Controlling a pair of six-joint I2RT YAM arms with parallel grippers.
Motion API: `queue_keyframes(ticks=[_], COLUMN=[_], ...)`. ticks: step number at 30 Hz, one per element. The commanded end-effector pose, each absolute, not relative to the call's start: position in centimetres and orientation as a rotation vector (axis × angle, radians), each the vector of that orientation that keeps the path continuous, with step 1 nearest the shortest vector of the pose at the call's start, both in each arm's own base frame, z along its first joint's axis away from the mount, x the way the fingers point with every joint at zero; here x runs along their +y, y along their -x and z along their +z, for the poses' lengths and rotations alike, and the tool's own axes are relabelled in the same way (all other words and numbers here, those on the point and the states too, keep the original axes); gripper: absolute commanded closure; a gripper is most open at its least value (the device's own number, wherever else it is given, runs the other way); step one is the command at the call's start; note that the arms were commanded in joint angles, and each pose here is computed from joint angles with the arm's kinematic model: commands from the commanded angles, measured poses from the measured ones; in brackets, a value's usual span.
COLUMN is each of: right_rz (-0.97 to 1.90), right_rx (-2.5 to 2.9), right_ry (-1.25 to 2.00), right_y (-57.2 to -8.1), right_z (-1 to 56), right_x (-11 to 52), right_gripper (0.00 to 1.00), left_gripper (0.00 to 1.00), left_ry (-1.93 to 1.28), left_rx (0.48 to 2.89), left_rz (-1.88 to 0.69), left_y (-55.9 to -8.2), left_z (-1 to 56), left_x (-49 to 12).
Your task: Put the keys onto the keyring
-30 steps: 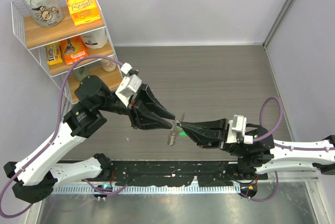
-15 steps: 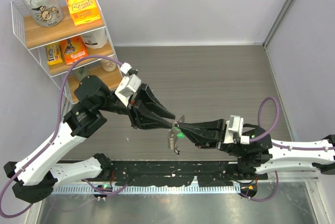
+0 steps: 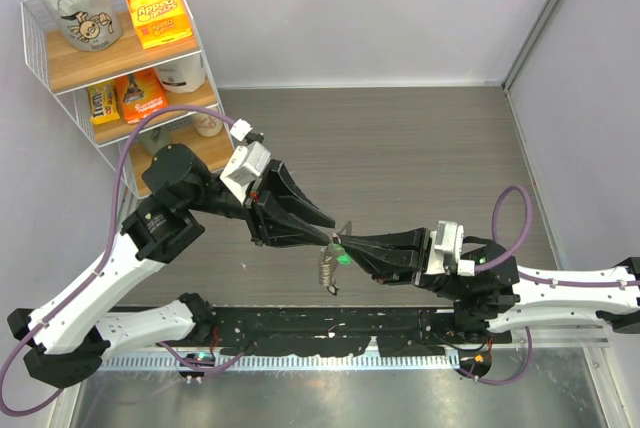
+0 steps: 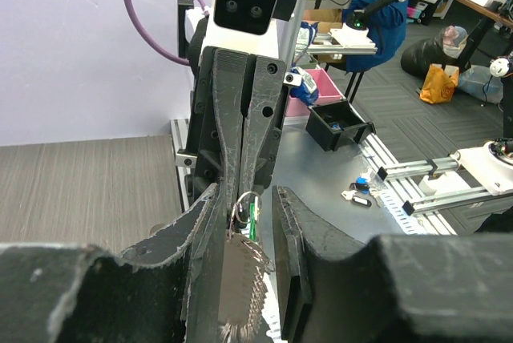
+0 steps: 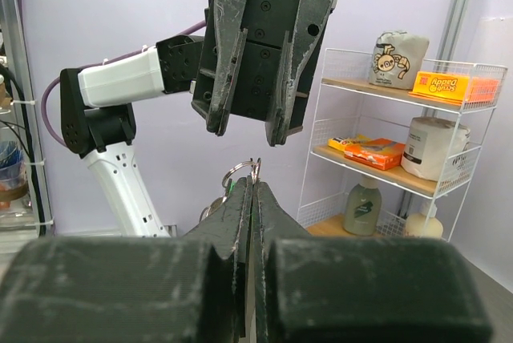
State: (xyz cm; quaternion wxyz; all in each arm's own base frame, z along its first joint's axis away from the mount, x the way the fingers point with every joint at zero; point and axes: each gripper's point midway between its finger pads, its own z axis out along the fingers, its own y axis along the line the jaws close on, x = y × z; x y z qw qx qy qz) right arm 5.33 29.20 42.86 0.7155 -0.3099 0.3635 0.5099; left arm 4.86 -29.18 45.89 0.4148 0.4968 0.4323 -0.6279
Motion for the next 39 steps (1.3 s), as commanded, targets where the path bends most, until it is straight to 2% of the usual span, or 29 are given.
queue_keyframes(ticks=[1, 39], right_rz=[1.154, 1.14], right_rx=[0.717, 0.7], right_ry=[0.612, 0.614], right_y=[-5.1, -5.1], right_z=[46.7, 47.9], right_x=[27.6, 28.0], right_gripper=[0.95, 0.95], left_gripper=[0.66, 0.72], left_ry=[-1.244, -1.254], left_rx=[1.03, 1.041], left_rz=[-1.568, -1.57], left_y=[-4.5, -4.2], left_z=[47.2, 46.6], left_x=[-28.8, -28.6])
